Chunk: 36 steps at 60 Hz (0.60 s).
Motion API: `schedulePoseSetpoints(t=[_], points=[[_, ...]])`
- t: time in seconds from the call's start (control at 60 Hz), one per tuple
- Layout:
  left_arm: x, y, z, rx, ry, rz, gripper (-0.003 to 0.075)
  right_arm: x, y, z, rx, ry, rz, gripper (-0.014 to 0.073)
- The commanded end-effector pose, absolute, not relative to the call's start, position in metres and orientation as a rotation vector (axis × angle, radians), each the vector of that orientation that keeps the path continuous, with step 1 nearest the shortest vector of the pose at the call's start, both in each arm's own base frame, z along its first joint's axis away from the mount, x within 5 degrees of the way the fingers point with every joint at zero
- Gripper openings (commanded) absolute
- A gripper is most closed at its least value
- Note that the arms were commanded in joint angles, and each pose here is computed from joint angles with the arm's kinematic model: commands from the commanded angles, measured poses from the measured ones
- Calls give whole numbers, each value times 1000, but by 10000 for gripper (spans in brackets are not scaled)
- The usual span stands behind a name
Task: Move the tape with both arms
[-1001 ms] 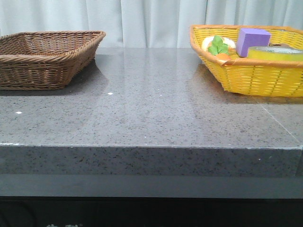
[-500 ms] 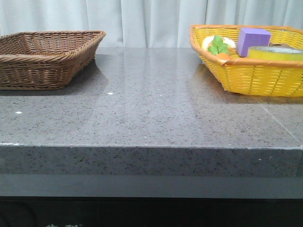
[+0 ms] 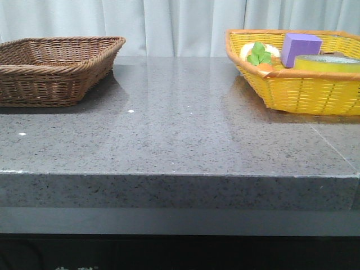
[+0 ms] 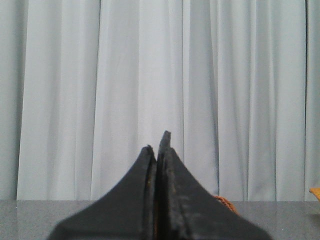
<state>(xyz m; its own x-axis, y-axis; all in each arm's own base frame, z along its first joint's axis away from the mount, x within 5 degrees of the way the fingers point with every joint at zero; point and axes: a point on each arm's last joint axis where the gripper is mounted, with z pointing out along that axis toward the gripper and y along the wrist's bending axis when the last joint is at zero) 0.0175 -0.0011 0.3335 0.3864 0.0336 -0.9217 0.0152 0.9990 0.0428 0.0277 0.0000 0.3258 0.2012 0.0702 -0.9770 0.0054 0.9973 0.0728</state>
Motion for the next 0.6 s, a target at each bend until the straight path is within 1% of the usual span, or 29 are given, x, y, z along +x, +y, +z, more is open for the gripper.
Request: schedulePoseSetpoints(t=[0.0, 0.117, 0.217, 0.267, 0.334, 0.467, 0.584], points=[[15, -1, 365, 42, 1160, 5, -20, 30, 0, 358, 61, 1339, 30, -68], [20, -3, 389, 57, 1256, -2, -20, 40, -1, 377, 62, 1421, 31, -68], [34, -4, 399, 73, 1392, -10, -20, 52, -1, 386, 65, 1511, 31, -68], [46, -5, 399, 81, 1478, -14, -20, 61, -1, 387, 67, 1563, 31, -68], [58, -5, 396, 87, 1551, -17, -20, 71, -1, 384, 69, 1608, 31, -68], [82, -7, 381, 95, 1721, -35, -20, 91, -2, 372, 75, 1749, 32, -68], [98, -8, 372, 100, 1823, -40, -20, 107, -2, 364, 78, 1828, 32, -68]])
